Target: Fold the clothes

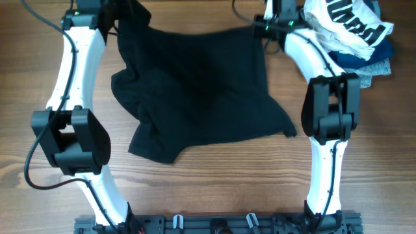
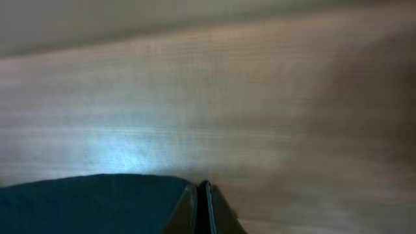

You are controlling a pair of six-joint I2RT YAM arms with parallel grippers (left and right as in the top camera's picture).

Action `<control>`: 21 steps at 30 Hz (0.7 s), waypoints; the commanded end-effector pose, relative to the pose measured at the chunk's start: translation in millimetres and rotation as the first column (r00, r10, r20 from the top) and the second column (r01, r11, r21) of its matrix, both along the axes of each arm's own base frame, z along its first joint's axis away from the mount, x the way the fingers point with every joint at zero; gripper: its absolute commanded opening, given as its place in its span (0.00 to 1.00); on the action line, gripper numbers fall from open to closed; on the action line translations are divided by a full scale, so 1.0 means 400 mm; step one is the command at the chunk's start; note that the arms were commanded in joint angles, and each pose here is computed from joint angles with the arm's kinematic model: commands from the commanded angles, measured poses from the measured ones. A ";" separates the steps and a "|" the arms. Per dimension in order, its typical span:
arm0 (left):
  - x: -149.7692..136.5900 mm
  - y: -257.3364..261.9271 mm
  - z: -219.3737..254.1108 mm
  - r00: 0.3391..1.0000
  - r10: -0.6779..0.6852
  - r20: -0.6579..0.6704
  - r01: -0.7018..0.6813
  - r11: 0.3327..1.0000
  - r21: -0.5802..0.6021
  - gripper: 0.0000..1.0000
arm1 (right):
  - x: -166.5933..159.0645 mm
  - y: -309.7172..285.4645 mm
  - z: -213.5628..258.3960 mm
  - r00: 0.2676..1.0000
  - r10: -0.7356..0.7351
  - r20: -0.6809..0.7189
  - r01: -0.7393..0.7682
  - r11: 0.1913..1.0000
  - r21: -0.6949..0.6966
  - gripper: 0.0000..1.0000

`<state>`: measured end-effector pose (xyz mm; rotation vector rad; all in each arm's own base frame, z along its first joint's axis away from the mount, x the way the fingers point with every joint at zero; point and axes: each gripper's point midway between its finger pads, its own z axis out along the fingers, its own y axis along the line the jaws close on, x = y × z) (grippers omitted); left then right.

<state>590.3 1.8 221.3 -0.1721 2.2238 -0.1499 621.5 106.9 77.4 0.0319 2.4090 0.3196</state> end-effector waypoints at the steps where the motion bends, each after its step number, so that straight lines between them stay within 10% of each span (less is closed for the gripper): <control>1: 0.010 0.059 0.046 0.997 0.057 0.053 -0.057 0.998 -0.005 0.04 | 0.041 -0.087 0.114 0.998 -0.003 0.069 0.009 0.996 -0.087 0.04; 21: -0.058 0.084 0.048 0.998 0.044 -0.033 -0.045 0.998 -0.046 0.04 | -0.109 -0.235 0.273 0.998 0.037 -0.046 -0.043 0.990 -0.132 0.04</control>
